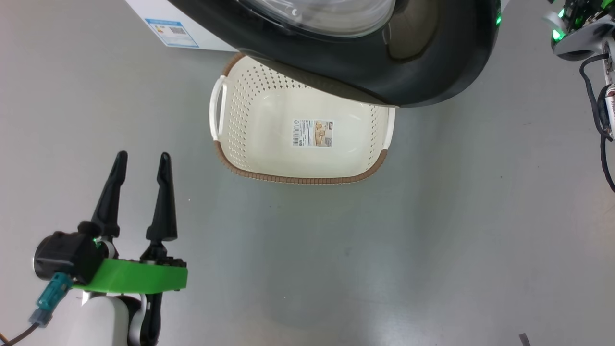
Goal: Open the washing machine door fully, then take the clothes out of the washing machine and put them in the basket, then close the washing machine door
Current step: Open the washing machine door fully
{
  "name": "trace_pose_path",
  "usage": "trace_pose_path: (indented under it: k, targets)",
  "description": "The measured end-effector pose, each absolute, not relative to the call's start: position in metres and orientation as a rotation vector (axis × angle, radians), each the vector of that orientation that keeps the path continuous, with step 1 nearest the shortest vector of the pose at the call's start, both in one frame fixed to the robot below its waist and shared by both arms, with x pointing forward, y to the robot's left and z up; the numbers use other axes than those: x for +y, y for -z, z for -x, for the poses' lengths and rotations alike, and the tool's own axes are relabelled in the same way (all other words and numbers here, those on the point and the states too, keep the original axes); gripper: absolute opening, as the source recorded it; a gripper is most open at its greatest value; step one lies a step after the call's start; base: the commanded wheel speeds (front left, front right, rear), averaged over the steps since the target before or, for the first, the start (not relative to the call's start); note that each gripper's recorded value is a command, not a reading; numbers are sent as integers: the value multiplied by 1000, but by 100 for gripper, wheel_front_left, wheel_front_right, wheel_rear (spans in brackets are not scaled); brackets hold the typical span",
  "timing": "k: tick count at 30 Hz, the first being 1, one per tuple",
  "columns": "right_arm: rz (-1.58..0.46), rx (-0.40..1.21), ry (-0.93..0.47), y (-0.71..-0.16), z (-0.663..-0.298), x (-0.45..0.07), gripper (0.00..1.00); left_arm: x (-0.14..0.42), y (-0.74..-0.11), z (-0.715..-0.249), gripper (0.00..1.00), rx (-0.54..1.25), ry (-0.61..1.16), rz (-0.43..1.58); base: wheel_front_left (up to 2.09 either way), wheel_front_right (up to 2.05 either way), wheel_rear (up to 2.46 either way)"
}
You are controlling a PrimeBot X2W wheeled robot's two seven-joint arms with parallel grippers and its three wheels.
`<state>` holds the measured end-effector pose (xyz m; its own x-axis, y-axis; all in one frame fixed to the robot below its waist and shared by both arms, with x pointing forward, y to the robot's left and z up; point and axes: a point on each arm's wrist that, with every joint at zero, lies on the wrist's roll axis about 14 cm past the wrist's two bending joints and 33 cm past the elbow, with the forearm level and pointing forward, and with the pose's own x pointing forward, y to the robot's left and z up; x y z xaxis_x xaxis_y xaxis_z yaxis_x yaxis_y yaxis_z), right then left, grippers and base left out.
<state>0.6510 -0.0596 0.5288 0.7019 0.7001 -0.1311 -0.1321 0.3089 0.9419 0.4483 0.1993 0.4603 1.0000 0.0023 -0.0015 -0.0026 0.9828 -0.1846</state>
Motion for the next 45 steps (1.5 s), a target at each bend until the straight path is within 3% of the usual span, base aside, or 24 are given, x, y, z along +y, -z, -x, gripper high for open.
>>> trace_pose_path:
  k: [45]
  targets:
    - [-1081, 786, -819, -540, -571, -20, 0, 213, -492, -430, 100, -69, -38, 181, 0, 0, 0]
